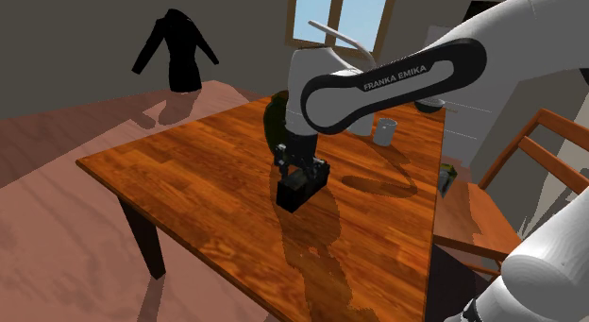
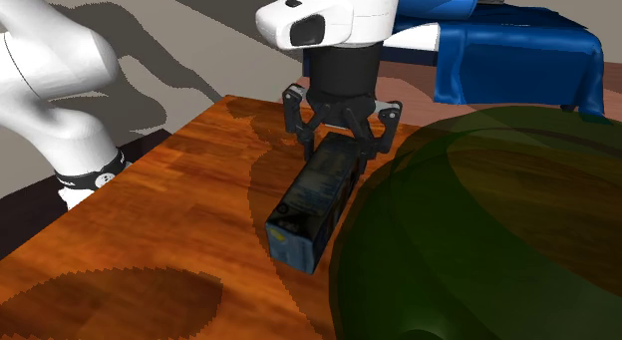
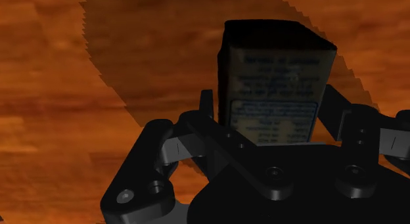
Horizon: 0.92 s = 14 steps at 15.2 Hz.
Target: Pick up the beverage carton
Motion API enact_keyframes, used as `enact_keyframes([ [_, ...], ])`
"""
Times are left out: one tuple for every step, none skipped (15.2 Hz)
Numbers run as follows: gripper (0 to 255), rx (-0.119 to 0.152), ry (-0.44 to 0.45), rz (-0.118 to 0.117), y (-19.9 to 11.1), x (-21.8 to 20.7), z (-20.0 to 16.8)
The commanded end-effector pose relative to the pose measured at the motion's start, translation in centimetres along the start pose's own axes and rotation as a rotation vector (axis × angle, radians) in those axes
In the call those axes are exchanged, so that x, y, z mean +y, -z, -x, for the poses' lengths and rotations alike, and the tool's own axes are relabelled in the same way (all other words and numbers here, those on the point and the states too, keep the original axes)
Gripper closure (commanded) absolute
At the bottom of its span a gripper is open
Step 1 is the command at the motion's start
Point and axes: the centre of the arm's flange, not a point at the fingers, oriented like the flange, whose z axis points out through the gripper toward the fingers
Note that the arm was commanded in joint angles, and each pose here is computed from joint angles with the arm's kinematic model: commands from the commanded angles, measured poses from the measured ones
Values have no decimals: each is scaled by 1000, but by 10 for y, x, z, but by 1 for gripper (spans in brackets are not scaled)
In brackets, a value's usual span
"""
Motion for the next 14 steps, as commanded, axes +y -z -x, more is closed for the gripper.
enact_keyframes([
  [255,0,0,1,9,1,0],
  [255,0,0,1,14,1,0],
  [255,0,0,1,19,1,0],
  [255,0,0,1,25,1,0],
  [255,0,0,1,30,1,0],
  [255,0,0,1,35,1,0],
  [255,0,0,1,41,1,0],
  [255,0,0,1,46,1,0],
  [255,0,0,1,51,1,0],
  [255,0,0,1,56,2,1],
  [255,0,0,1,62,2,1],
  [255,0,0,1,67,2,1],
  [255,0,0,1,72,2,1],
  [255,0,0,1,73,2,1],
])
